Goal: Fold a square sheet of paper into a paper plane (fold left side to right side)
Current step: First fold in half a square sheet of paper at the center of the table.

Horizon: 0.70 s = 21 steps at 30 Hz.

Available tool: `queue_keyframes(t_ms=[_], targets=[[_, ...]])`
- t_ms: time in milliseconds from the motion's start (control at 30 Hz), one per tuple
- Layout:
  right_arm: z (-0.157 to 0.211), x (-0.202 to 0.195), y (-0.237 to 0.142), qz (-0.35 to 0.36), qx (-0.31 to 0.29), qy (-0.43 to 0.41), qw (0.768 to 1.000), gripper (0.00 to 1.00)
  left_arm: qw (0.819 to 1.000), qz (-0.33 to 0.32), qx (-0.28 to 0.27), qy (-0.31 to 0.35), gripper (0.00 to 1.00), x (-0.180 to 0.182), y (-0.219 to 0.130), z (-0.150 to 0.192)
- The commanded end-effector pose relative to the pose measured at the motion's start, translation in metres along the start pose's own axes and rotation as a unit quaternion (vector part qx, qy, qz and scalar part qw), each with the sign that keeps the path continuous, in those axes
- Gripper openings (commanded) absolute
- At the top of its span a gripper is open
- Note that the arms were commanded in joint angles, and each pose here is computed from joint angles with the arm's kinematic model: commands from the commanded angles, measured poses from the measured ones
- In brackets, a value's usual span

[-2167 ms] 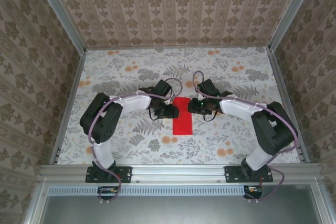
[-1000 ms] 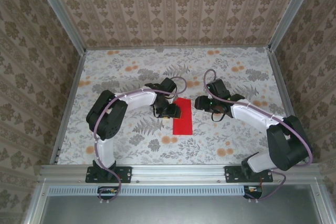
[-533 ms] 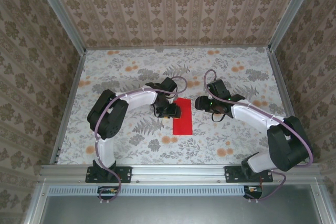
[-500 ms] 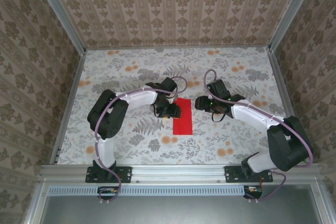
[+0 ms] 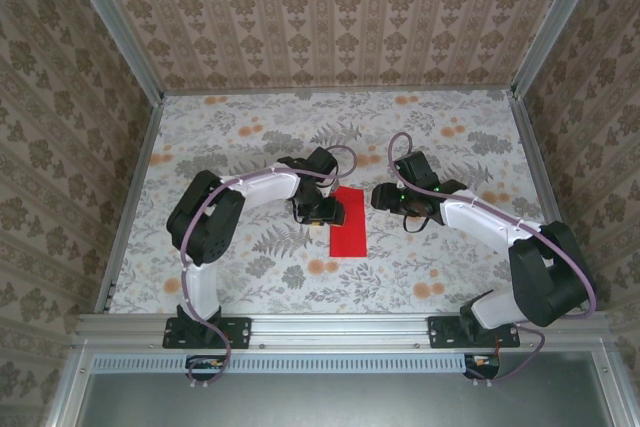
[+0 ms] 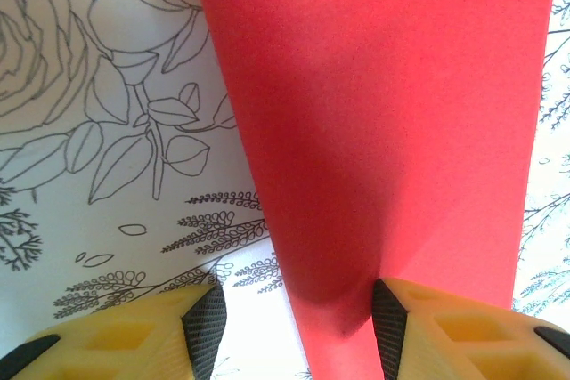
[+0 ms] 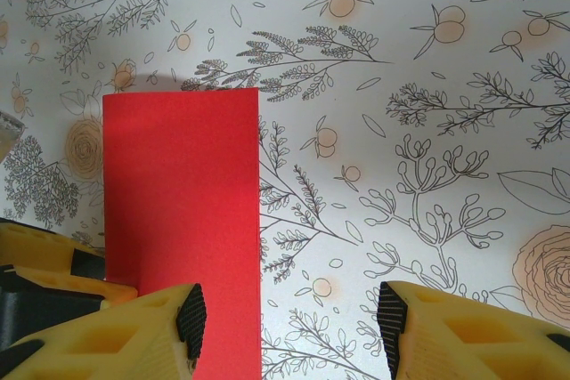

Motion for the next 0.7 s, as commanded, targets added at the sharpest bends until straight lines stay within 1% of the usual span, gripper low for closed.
queue_keyframes(t_ms=[0,667], targets=[[0.0047,-0.0024,-0.0006,0.001,0.011,-0.005,1.000,0.57,0.999,-0.026,0.039,-0.006,0.53,0.0085,0.0369,0.0086],[0.0067,-0.0011,0.0054,-0.010,0.024,-0.001,1.000,0.57,0.999,-0.028,0.039,-0.012,0.54,0.0079,0.0400,0.0072]])
Point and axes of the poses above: each hand's point on the last joint's axis, 136 mm out from that joint toward the fingers, its own y axis out along the fingers, its own x axis along the line the jaws close on, z = x × y, the point moved 10 cm from there along -y, back along the fingers, and after that the axes turned 9 degrees about -y, right-handed, at the moved point
